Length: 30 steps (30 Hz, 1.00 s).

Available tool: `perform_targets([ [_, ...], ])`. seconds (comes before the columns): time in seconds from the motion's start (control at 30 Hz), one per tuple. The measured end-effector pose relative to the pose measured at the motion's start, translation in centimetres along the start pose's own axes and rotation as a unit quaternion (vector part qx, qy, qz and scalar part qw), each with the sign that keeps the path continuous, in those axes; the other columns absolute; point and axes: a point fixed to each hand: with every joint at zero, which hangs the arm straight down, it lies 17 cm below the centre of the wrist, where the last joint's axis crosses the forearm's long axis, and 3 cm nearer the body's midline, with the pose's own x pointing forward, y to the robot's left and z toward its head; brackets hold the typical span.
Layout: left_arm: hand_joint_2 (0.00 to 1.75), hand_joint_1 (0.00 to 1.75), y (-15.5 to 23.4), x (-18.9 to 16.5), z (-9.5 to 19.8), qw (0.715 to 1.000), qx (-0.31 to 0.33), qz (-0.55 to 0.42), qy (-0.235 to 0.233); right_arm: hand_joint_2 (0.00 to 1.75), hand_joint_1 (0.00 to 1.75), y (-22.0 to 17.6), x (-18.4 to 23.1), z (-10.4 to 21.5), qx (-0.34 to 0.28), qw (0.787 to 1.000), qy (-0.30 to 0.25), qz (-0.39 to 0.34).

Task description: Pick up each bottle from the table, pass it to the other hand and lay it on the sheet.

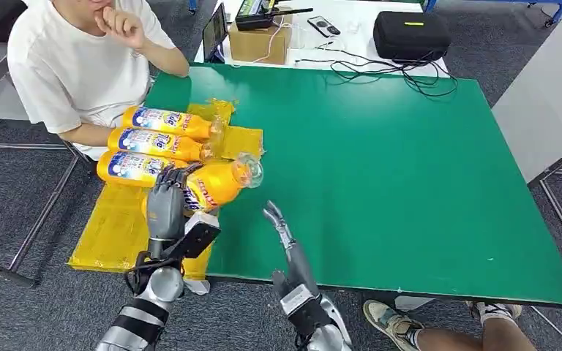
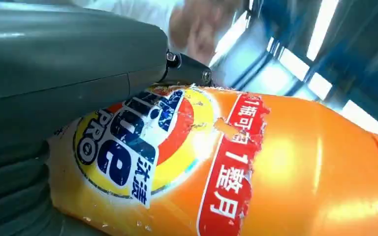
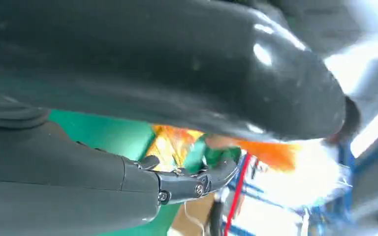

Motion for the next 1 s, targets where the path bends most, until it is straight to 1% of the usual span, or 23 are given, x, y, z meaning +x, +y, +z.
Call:
perform_targets([
  [0.03,1.75,1.75,-0.9,-1.0,0.4,0.999,-0.026,-0.024,0.001,0.0,0.0,-0.3,0.2,-0.2,-0.004,1.0,-0.004,0.001],
  [0.13,1.75,1.75,-2.5,-3.0,1.1,0.996,-0.073,-0.056,0.01,0.0,0.0,-0.7,0.7,-0.4,-0.006,1.0,-0.011,0.002],
  [0.23,1.75,1.75,-5.0,-5.4,2.4,0.983,-0.154,-0.1,0.016,0.0,0.0,-0.5,1.0,-0.3,0.009,1.0,-0.017,-0.003],
  [0.27,1.75,1.75,-6.0,-6.7,3.4,0.975,-0.188,-0.119,0.021,0.0,0.0,-0.4,1.0,-0.3,0.013,1.0,-0.018,-0.005],
  [0.3,1.75,1.75,-6.5,-7.4,4.1,0.97,-0.208,-0.127,0.024,0.0,0.0,-0.4,1.0,-0.2,0.016,1.0,-0.018,-0.006],
  [0.47,1.75,1.75,-8.7,-9.3,5.8,0.944,-0.296,-0.144,0.017,0.0,0.0,-0.5,0.8,0.0,0.021,1.0,-0.015,-0.012],
  [0.5,1.75,1.75,-8.9,-9.4,5.8,0.941,-0.305,-0.145,0.015,0.0,0.0,-0.5,0.8,0.0,0.022,1.0,-0.014,-0.015],
  [0.53,1.75,1.62,-9.0,-9.6,5.9,0.938,-0.313,-0.146,0.013,0.0,0.0,-0.6,0.7,0.0,0.023,1.0,-0.014,-0.016],
  [0.57,1.75,0.52,-9.2,-9.7,6.0,0.936,-0.318,-0.147,0.012,0.0,0.0,-0.6,0.7,0.0,0.024,0.999,-0.013,-0.017],
  [0.6,1.75,0.38,-9.3,-9.7,6.0,0.935,-0.323,-0.149,0.011,0.0,0.0,-0.6,0.7,0.0,0.024,0.999,-0.013,-0.018],
  [0.67,1.75,0.0,-9.7,-9.9,6.1,0.927,-0.34,-0.16,0.003,0.0,0.0,-0.6,0.7,-0.1,0.025,0.999,-0.013,-0.024],
  [0.8,1.75,0.0,-10.8,-10.9,6.8,0.904,-0.385,-0.186,-0.002,0.0,0.0,-0.7,0.8,-0.3,0.025,0.999,-0.014,-0.032],
  [0.87,1.75,0.0,-10.9,-11.4,6.5,0.895,-0.4,-0.197,-0.004,0.0,0.0,-0.8,0.7,-0.4,0.023,0.999,-0.013,-0.035],
  [1.0,1.75,0.0,-11.0,-12.8,6.4,0.881,-0.422,-0.213,0.009,0.0,0.0,-1.2,0.5,-0.5,0.016,0.999,-0.01,-0.034],
])
